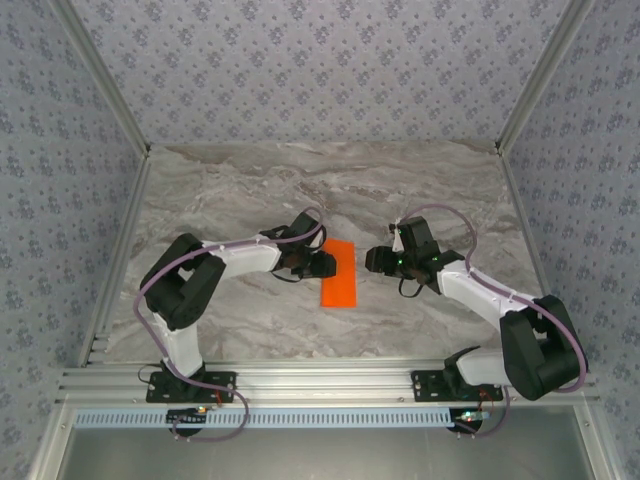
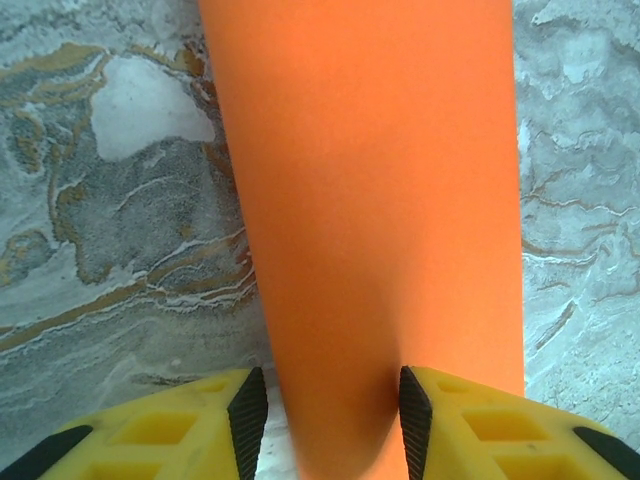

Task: Fold a paper plane with a square sheet of paper (fold left side to right side)

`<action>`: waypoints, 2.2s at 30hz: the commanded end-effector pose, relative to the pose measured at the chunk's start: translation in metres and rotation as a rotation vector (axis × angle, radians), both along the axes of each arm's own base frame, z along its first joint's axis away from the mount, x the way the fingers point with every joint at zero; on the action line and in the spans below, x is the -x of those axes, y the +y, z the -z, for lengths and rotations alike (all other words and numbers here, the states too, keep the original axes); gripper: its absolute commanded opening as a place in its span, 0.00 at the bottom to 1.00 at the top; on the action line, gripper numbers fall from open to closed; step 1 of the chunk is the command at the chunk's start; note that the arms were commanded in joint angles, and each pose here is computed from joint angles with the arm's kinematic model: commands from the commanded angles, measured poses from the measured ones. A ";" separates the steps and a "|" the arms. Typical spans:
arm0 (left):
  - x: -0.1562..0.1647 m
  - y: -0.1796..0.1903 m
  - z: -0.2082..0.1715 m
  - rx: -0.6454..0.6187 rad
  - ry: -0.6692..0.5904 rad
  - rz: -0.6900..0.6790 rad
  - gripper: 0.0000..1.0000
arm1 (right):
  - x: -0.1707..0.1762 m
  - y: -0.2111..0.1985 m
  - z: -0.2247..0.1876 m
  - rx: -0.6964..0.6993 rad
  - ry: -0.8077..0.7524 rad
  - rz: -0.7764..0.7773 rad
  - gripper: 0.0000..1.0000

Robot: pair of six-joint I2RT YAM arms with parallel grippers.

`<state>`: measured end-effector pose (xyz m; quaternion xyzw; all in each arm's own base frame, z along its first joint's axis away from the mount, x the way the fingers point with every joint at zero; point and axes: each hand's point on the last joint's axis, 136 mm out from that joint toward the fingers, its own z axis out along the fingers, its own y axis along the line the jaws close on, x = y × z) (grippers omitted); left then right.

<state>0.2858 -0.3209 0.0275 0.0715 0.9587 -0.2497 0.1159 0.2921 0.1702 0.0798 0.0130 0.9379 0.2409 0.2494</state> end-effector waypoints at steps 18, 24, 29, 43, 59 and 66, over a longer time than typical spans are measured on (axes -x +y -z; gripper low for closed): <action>0.002 0.013 0.009 -0.098 0.003 0.003 0.39 | 0.008 -0.004 0.005 0.009 0.023 -0.003 0.55; 0.002 0.014 0.008 -0.101 0.001 0.006 0.33 | 0.008 -0.004 0.005 0.011 0.024 -0.003 0.55; 0.002 0.015 0.008 -0.108 -0.002 0.006 0.33 | 0.008 -0.005 0.005 0.011 0.024 -0.003 0.55; 0.003 0.008 0.010 -0.095 0.004 0.026 0.39 | 0.009 -0.004 0.006 0.009 0.024 -0.004 0.55; 0.005 0.006 0.013 -0.107 0.006 0.043 0.42 | 0.011 -0.002 0.006 -0.002 0.032 -0.011 0.55; 0.006 0.006 0.014 -0.109 0.009 0.043 0.42 | 0.011 0.002 0.006 -0.012 0.032 -0.017 0.55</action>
